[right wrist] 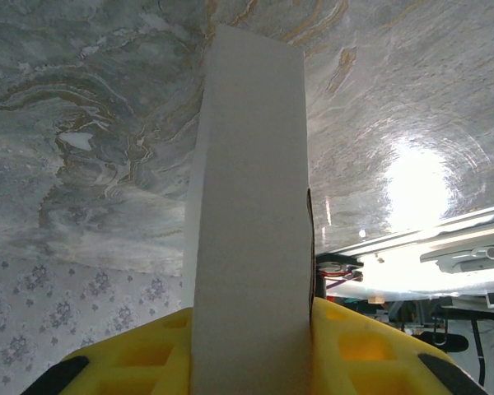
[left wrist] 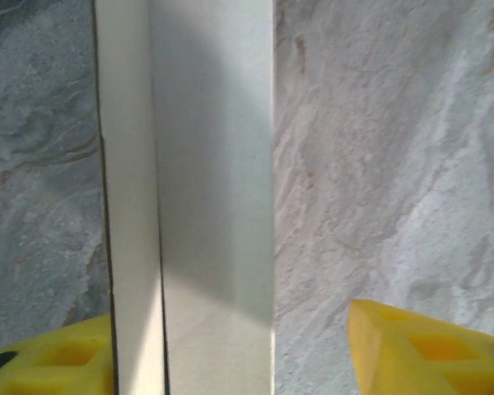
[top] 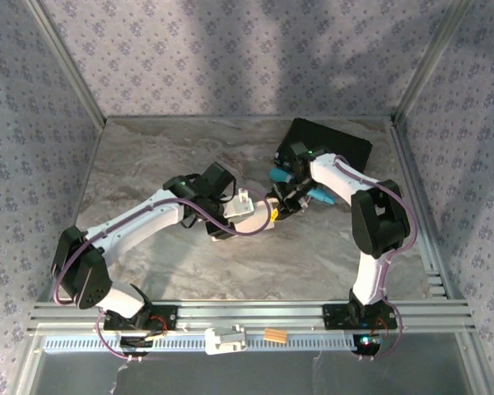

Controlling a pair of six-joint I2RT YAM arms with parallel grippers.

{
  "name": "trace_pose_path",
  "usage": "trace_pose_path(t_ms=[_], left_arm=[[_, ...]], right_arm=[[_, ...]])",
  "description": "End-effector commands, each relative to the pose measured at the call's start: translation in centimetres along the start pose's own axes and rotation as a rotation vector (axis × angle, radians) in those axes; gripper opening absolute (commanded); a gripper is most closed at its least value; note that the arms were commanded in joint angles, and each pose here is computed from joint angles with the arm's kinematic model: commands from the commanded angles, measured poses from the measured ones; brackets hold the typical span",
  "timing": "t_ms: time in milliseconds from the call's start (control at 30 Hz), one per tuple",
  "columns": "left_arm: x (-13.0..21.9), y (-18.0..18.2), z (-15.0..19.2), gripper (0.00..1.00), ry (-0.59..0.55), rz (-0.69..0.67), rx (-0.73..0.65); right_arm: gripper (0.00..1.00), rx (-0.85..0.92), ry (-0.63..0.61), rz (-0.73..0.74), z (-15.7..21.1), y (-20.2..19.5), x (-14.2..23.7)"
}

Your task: Fold the paper box

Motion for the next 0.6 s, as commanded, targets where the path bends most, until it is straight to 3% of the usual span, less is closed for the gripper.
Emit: trace_pose_path(t_ms=[0, 367, 567], left_arm=[[-0.6, 0.4, 0.8, 0.54, 0.041, -0.048, 0.000], [-1.2, -0.1, 2.2, 0.49, 0.084, -0.047, -0.037], [-2.0, 0.3, 1.9, 0.23, 0.117, -0.048, -0.001]], right_arm=[[0.27, -0.028, 0.033, 0.016, -0.2, -0.9, -0.2], [0.27, -0.018, 0.041, 0.005, -0.3, -1.3, -0.3], [0.28, -0.006, 0.030, 0.010, -0.3, -1.7, -0.2]])
Point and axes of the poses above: each hand's point on the last joint's axis, 136 mm out from that joint toward the fingers, its own x axis back along the fingers, its own y axis along the line the jaws close on, z = x × y, the point moved 5 cm from there along x, back along the fingers, and after that the axes turned 7 degrees about x, right-handed, at the moved point
